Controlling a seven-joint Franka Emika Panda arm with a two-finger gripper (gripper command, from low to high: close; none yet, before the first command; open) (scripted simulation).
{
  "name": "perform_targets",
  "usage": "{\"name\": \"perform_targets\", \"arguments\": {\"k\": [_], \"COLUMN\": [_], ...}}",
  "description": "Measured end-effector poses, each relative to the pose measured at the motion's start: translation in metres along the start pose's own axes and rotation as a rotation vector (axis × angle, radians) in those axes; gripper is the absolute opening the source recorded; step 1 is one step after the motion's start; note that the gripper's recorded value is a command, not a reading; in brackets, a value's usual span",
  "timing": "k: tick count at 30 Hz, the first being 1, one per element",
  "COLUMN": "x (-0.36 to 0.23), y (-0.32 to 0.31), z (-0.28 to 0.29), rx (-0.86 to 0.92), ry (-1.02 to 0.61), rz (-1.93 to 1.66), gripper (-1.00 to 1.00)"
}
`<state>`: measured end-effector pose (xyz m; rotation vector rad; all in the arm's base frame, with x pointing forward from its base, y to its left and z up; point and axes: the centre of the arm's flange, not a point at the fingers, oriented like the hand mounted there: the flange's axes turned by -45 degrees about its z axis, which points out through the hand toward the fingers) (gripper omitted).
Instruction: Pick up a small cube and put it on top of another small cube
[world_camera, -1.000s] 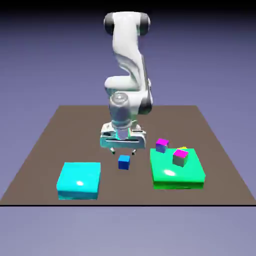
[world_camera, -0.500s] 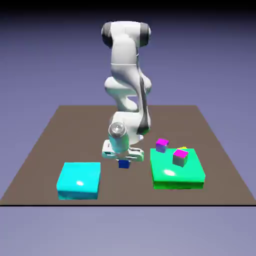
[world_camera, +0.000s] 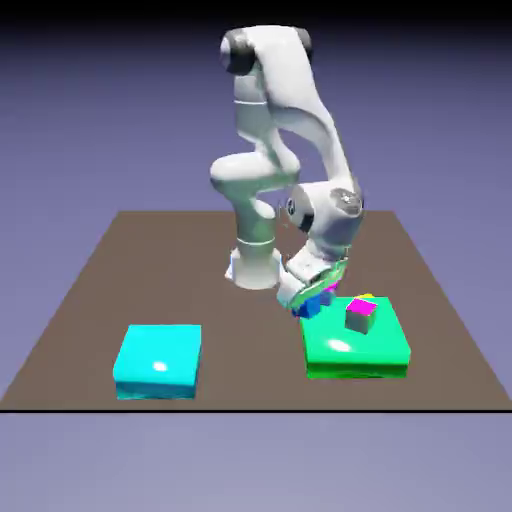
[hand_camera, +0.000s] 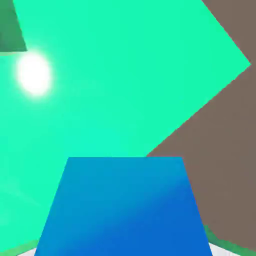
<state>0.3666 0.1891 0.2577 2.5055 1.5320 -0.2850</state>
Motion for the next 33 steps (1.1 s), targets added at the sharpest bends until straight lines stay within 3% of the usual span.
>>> {"name": "perform_targets", "arguments": {"k": [6, 17, 19, 30, 31, 33], "x": [0.044, 0.021, 0.020, 0.038, 0.038, 0.038], "y": [-0.104, -0.258, -0.265, -0.246, -0.245, -0.245], "z": [-0.028, 0.008, 0.005, 0.065, 0.068, 0.068], "rx": [-0.214, -0.491, -0.562, -0.563, -0.563, -0.564], "ry": [0.029, -0.103, -0.133, -0.135, -0.134, -0.133], "rz": [-0.612, -1.466, -1.523, -1.523, -1.523, -1.523], "gripper": [-1.00, -1.00, -1.00, -1.00, 1.00, 1.00]}}
